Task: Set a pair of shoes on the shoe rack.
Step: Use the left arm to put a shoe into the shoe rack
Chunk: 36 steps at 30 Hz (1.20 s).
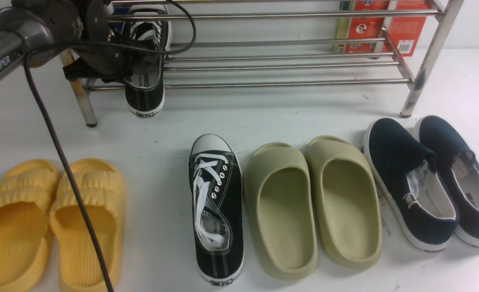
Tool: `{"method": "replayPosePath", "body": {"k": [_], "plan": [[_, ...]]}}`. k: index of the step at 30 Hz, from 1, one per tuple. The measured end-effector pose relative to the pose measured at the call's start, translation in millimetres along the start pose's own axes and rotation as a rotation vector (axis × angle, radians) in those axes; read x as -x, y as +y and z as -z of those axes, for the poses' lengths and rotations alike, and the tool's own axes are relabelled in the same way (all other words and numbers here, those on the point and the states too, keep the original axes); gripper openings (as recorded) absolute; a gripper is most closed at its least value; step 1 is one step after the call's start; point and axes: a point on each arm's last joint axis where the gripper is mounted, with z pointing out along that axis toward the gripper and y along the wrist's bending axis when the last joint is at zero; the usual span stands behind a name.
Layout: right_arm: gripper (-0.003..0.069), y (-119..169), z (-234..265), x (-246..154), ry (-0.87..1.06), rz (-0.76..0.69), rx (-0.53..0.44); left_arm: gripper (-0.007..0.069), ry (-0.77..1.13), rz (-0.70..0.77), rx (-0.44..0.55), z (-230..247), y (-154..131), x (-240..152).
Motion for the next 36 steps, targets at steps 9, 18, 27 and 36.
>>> {"method": "replayPosePath", "body": {"k": [9,18,27,36], "plan": [[0.0239,0.0,0.0,0.0,0.0,0.0,0.0,0.0087,-0.037,0.015,-0.033,0.7,-3.2,3.9],[0.0239,0.0,0.0,0.0,0.0,0.0,0.0,0.0188,-0.057,0.022,-0.044,18.5,-5.2,10.6],[0.0239,0.0,0.0,0.0,0.0,0.0,0.0,0.0206,0.063,0.004,-0.051,87.5,-6.3,12.0],[0.0239,0.0,0.0,0.0,0.0,0.0,0.0,-0.0014,0.167,-0.098,-0.13,120.5,-17.4,-47.1]]}}
